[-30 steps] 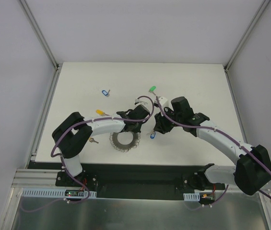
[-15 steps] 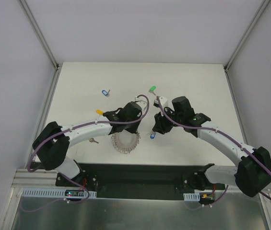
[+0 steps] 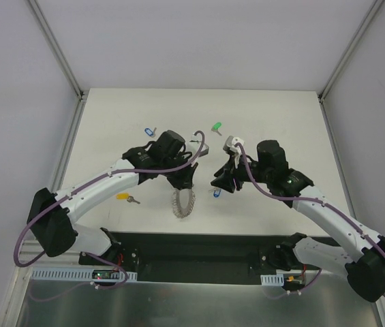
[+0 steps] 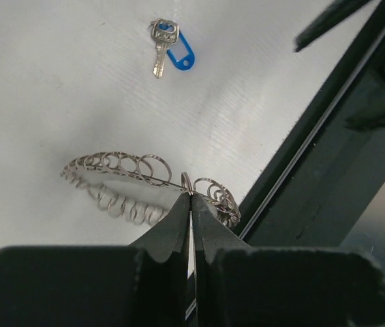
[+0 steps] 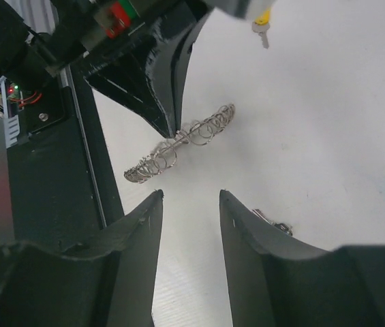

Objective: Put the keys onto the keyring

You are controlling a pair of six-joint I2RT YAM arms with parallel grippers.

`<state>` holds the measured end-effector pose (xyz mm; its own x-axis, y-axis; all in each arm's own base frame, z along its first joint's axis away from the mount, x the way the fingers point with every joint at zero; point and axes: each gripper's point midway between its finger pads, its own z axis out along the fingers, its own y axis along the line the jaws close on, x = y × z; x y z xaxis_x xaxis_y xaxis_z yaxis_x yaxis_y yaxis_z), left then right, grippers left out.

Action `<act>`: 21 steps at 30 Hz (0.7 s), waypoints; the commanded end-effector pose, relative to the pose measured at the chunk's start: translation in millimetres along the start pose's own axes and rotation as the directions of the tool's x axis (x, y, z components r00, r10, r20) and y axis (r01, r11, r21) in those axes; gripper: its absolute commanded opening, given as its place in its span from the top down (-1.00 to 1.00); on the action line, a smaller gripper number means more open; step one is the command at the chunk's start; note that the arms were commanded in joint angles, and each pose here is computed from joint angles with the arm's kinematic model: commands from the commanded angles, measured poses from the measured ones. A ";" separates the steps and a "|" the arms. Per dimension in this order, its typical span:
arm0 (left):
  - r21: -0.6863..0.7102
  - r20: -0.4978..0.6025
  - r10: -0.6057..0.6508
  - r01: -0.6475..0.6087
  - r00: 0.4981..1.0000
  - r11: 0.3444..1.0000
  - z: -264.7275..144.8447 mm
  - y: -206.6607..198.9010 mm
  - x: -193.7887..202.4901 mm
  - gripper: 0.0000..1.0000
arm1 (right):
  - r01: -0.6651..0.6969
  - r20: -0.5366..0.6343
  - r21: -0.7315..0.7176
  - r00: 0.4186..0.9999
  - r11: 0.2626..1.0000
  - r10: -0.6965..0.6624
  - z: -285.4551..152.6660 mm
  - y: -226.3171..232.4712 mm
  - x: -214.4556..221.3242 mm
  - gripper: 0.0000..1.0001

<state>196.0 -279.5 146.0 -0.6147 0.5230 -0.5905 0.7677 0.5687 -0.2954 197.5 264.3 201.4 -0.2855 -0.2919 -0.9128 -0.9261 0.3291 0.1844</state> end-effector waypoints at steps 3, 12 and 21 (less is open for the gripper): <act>0.124 0.099 0.142 -0.154 0.985 0.980 -47.2 -36.5 -21.8 1.00 | 0.080 0.061 -0.147 0.996 0.986 -0.072 1.8 26.8 -19.1 0.17; 0.181 0.132 0.222 -0.243 0.966 0.953 -69.1 -52.5 -25.6 1.00 | 0.136 0.050 -0.268 0.991 0.954 -0.128 17.2 48.3 -26.4 0.20; 0.226 0.139 0.276 -0.302 0.951 0.926 -84.1 -64.7 -37.6 1.00 | 0.205 0.104 -0.326 0.978 0.923 -0.180 30.0 52.9 -48.3 0.25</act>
<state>159.7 -275.8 225.2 -0.4170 0.5744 -0.7044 0.9071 0.3126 -0.2821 167.6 307.6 210.3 -0.2070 -0.3328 -0.9200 -0.9781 0.0493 0.2023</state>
